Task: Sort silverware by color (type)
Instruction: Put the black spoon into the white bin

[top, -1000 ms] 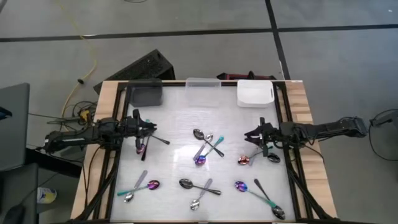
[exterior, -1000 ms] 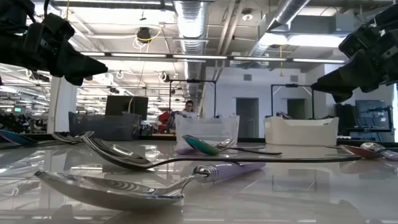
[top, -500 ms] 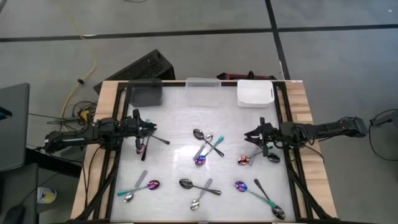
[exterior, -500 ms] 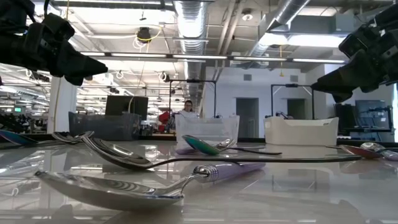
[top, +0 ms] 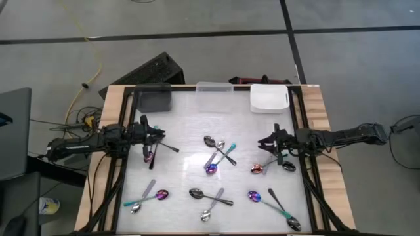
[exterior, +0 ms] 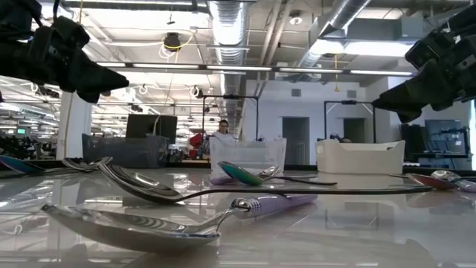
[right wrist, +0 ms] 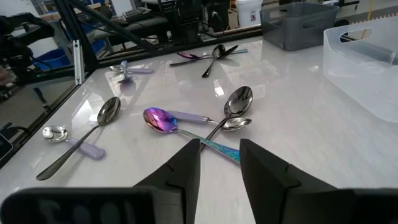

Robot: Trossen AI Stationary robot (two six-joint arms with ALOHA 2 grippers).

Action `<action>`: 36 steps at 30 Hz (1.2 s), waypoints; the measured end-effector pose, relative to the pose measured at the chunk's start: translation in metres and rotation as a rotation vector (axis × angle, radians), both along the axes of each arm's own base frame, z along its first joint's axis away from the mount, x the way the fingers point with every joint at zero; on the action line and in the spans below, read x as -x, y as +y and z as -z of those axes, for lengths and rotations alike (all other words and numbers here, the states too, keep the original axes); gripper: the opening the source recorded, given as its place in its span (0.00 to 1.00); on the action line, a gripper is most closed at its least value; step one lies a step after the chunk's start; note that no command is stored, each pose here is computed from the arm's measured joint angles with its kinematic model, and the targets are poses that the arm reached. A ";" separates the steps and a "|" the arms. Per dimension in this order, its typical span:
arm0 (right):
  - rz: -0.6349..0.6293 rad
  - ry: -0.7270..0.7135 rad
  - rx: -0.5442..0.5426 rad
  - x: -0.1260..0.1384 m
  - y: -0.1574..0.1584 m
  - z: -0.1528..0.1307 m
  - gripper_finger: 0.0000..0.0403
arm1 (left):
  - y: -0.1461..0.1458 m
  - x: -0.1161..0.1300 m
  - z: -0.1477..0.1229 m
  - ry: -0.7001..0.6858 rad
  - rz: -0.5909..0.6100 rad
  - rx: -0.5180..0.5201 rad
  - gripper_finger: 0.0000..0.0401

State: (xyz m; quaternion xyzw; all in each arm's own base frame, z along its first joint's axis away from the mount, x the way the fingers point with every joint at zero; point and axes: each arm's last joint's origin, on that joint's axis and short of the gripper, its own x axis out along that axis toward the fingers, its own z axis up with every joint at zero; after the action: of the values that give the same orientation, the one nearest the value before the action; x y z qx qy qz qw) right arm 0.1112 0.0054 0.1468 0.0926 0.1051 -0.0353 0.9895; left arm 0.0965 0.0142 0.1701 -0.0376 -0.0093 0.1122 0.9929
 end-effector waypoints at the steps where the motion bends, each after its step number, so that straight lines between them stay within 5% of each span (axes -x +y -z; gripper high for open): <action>1: 0.000 0.000 0.000 0.000 0.000 0.000 0.34 | 0.000 0.000 0.000 -0.009 0.000 0.038 0.16; 5: 0.000 -0.008 -0.001 0.000 0.000 -0.001 0.34 | 0.000 0.000 0.000 -0.033 0.001 0.137 0.16; 11: 0.034 -0.119 -0.005 -0.002 -0.001 -0.011 0.34 | 0.003 0.001 -0.001 -0.051 -0.091 0.134 0.16; 15: 0.130 -0.227 0.018 -0.002 -0.004 -0.023 0.34 | 0.003 0.001 -0.004 -0.073 -0.103 0.087 0.16; 21: 0.114 -0.235 0.019 -0.009 -0.002 -0.046 0.34 | 0.003 0.001 -0.015 -0.175 -0.108 -0.028 0.16; 28: 0.032 0.022 0.009 -0.038 0.007 -0.064 0.34 | 0.005 -0.010 -0.024 -0.209 -0.129 -0.166 0.16; 36: 0.186 0.693 -0.199 -0.049 0.017 -0.081 0.34 | 0.018 -0.034 -0.035 -0.019 -0.202 -0.238 0.16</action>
State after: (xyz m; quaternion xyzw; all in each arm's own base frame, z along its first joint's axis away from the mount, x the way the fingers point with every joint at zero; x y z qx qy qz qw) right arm 0.1599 0.0224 0.2280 0.1801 0.4278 -0.1440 0.8740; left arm 0.1301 0.0323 0.2047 0.0806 -0.0358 0.2091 0.9739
